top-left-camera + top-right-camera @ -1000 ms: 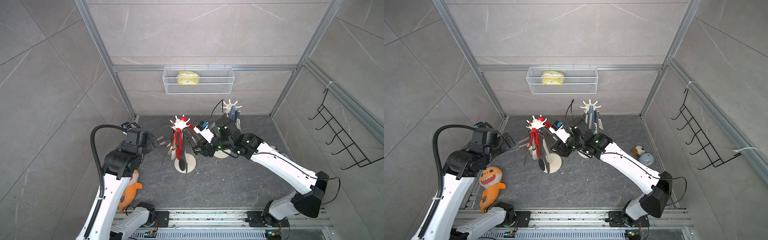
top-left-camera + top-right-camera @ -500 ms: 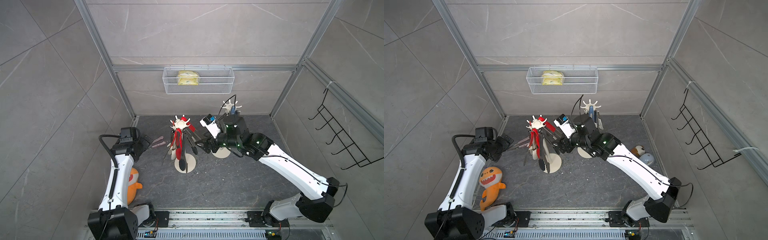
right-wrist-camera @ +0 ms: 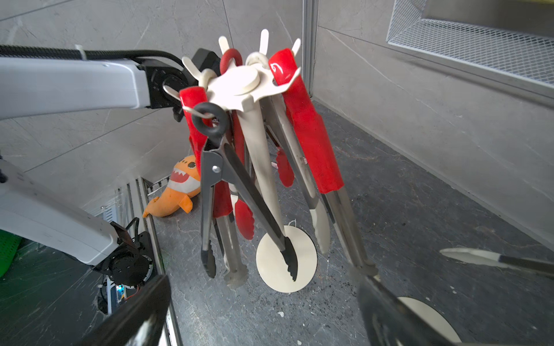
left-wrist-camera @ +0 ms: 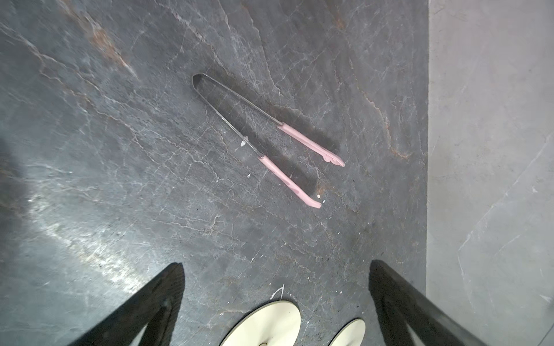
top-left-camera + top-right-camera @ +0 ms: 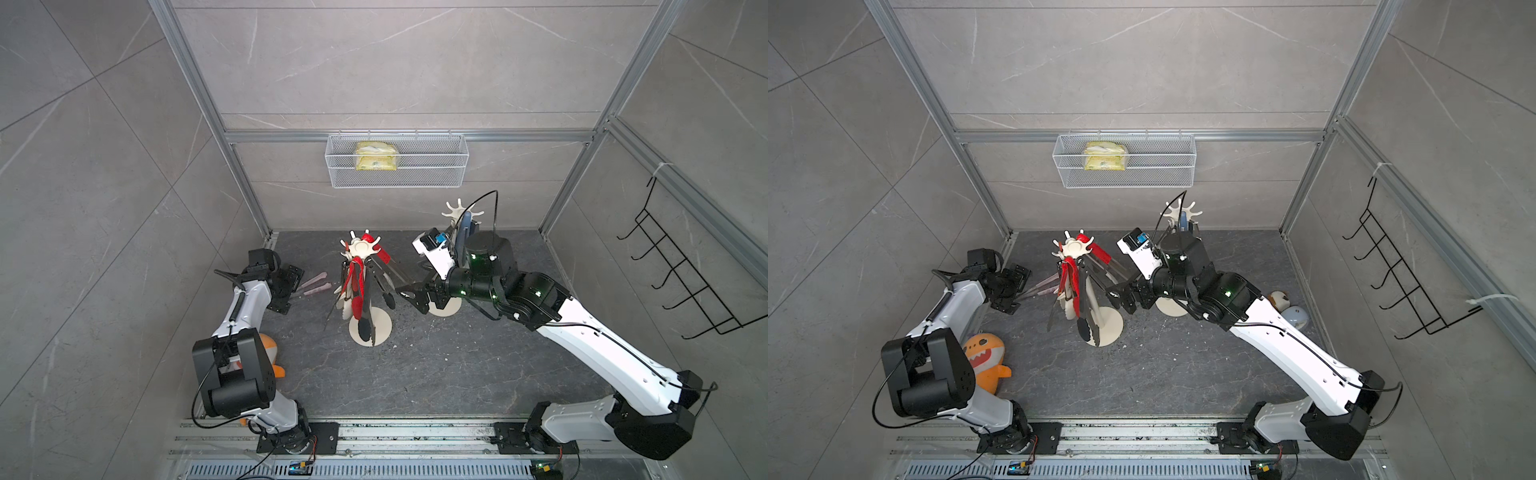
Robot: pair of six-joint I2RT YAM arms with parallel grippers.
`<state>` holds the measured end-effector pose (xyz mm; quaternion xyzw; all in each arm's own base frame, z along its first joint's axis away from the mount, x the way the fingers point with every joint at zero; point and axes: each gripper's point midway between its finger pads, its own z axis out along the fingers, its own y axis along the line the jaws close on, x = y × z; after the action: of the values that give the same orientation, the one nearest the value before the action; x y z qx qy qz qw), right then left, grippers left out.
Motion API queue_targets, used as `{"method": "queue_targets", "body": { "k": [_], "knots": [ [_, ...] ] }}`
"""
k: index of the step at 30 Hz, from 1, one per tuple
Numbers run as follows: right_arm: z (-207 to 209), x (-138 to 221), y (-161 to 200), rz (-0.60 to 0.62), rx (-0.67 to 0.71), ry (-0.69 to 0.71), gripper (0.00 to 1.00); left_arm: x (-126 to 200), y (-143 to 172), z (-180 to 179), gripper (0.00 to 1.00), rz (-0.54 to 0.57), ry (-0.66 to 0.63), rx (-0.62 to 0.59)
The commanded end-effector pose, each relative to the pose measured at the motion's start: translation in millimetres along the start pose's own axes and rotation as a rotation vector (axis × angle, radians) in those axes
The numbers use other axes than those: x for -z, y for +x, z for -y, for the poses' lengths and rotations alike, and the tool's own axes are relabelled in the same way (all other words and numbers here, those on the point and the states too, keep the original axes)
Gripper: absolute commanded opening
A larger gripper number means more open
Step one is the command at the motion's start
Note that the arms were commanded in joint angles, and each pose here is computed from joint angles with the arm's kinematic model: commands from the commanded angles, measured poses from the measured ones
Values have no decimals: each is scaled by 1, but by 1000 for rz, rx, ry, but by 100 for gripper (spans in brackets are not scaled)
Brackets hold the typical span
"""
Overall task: Hang food tongs on kitchen utensil racks
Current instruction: Hang the food tongs on the rack, then pick up the food tongs from the center of the board.
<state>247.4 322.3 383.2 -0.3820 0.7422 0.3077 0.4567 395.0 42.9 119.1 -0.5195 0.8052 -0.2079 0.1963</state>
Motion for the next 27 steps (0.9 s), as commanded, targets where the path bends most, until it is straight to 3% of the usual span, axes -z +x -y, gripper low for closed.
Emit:
{"method": "queue_targets", "body": {
  "k": [1,12,27],
  "knots": [
    [-4,15,0,7,15,2,99,-7,-12,25,95,1,79,72],
    [-5,29,7,-14,41,16,99,-57,-13,16,80,-70,-6,195],
    [-2,40,13,-36,77,43,100,-101,8,13,53,-125,-140,194]
  ]
}}
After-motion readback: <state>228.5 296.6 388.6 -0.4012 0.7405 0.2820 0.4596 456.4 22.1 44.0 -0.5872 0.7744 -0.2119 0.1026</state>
